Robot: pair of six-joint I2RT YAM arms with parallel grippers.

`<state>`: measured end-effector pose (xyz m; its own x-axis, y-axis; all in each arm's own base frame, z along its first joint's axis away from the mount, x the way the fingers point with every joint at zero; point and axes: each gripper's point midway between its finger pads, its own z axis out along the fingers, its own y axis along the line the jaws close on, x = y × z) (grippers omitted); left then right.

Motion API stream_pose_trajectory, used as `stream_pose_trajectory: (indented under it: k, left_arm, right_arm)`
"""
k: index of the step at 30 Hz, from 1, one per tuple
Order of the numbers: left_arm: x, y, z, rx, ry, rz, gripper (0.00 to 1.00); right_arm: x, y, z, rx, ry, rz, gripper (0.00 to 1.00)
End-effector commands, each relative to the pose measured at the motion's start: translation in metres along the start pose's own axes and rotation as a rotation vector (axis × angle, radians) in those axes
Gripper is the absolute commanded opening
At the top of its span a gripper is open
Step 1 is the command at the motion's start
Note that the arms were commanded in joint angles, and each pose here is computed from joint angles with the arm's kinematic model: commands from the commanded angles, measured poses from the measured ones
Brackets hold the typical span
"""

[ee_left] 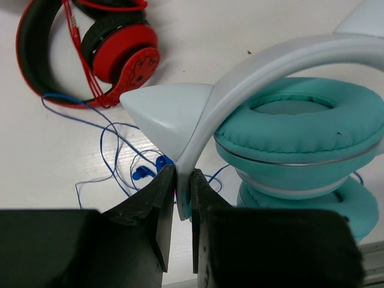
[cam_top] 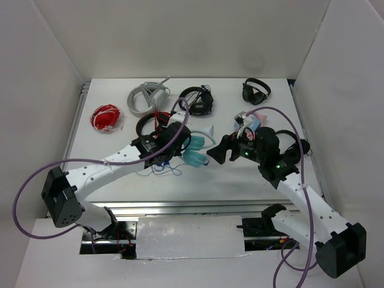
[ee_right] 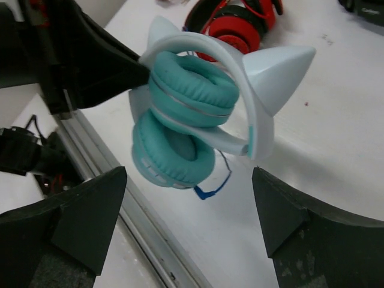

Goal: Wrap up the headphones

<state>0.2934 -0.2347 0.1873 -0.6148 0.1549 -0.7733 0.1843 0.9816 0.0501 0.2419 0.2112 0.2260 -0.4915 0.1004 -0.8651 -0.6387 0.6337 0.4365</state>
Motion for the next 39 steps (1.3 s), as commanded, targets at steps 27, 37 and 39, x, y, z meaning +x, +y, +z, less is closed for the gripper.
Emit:
stream_pose_trajectory:
  k: [27, 37, 39]
  left_arm:
    - [-0.062, -0.038, -0.047, 0.316, -0.258, 0.182, 0.18]
    - [-0.052, -0.008, -0.049, 0.309, -0.242, 0.071, 0.82]
    - [-0.054, -0.005, -0.054, 0.332, -0.264, 0.052, 0.82]
  right_arm:
    - [-0.023, 0.033, -0.004, -0.289, -0.029, -0.102, 0.0]
    - [-0.049, 0.035, -0.013, -0.24, -0.091, 0.02, 0.0]
    - [-0.052, 0.04, -0.016, -0.266, -0.103, 0.024, 0.0]
